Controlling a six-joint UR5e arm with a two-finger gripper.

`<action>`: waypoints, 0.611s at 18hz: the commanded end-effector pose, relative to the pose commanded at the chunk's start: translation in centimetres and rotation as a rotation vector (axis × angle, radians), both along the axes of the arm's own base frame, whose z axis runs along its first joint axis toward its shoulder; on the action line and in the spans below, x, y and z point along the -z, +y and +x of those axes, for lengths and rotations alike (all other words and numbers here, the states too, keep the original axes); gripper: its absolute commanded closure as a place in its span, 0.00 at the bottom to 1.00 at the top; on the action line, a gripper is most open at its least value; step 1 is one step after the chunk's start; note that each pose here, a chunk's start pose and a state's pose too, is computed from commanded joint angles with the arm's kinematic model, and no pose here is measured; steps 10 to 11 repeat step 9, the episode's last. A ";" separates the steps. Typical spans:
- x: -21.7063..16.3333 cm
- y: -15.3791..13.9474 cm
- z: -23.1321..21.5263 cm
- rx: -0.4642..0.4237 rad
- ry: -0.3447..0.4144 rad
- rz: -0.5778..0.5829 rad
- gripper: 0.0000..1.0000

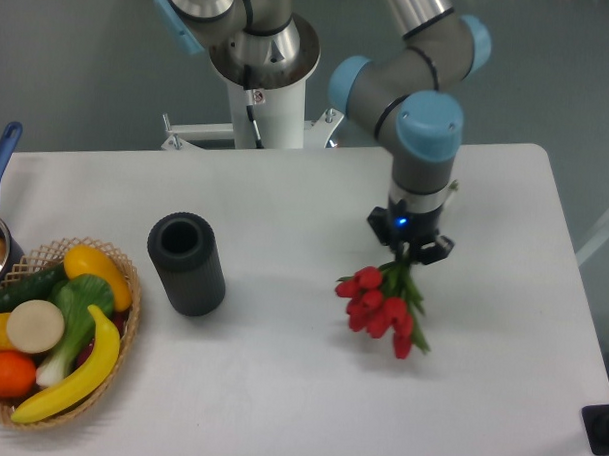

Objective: Pick up the flowers from the table
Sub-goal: 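Lift the grasped red tulips up off the table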

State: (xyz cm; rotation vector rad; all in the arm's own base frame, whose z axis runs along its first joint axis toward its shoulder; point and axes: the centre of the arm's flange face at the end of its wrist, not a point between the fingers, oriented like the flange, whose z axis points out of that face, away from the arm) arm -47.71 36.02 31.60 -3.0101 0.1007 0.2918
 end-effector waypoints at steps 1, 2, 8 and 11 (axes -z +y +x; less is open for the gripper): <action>-1.0 0.2 -0.4 0.000 0.014 0.006 1.00; -1.9 0.5 -0.8 0.003 0.031 0.014 1.00; -6.0 0.3 -3.1 -0.007 0.030 0.009 1.00; -6.6 -0.1 -3.7 -0.016 0.029 0.008 1.00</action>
